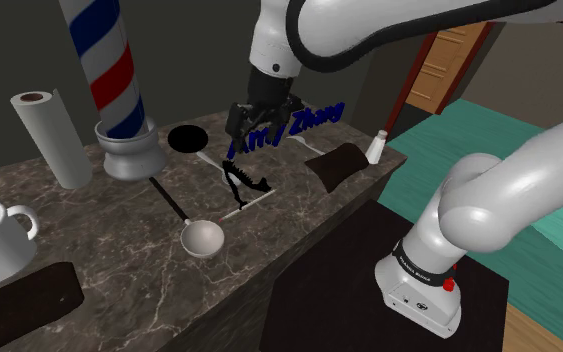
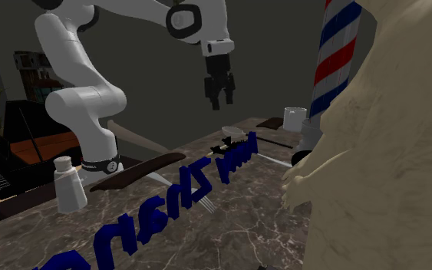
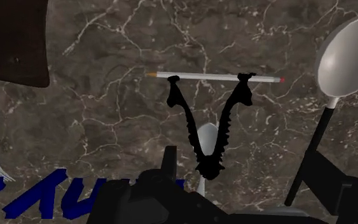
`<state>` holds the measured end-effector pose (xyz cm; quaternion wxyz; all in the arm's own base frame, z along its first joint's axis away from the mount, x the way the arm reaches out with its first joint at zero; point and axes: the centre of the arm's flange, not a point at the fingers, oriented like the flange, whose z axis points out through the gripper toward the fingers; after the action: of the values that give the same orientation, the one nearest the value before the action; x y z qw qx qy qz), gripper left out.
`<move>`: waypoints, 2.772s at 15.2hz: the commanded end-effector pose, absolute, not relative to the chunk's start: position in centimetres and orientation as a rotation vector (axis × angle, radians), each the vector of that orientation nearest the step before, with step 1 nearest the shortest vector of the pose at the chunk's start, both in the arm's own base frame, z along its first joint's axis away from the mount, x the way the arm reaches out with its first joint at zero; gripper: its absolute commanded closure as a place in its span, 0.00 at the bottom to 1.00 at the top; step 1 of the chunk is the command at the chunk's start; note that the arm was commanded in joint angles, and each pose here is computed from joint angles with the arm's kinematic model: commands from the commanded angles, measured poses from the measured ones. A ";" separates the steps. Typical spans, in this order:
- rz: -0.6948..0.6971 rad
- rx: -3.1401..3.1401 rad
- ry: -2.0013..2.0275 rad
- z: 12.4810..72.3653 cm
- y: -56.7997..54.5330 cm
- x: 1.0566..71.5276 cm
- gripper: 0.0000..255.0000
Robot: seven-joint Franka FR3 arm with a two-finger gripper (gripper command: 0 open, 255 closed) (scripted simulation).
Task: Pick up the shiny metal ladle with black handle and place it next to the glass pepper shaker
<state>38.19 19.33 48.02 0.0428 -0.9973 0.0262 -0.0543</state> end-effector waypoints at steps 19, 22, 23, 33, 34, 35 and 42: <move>-0.177 -3.042 0.164 35.2 35.1 45.0 0.00; -0.177 -3.042 0.164 33.3 35.3 45.3 0.00; -0.177 -3.042 0.164 33.3 35.3 45.3 0.00; -0.177 -3.042 0.164 33.3 35.3 45.3 1.00; -0.177 -3.042 0.164 33.3 35.3 45.3 1.00; -0.177 -3.042 0.164 33.3 35.3 45.3 1.00; -0.177 -3.042 0.164 34.4 35.3 45.3 1.00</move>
<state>45.34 35.25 33.92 0.0452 -0.9958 0.0540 -0.0583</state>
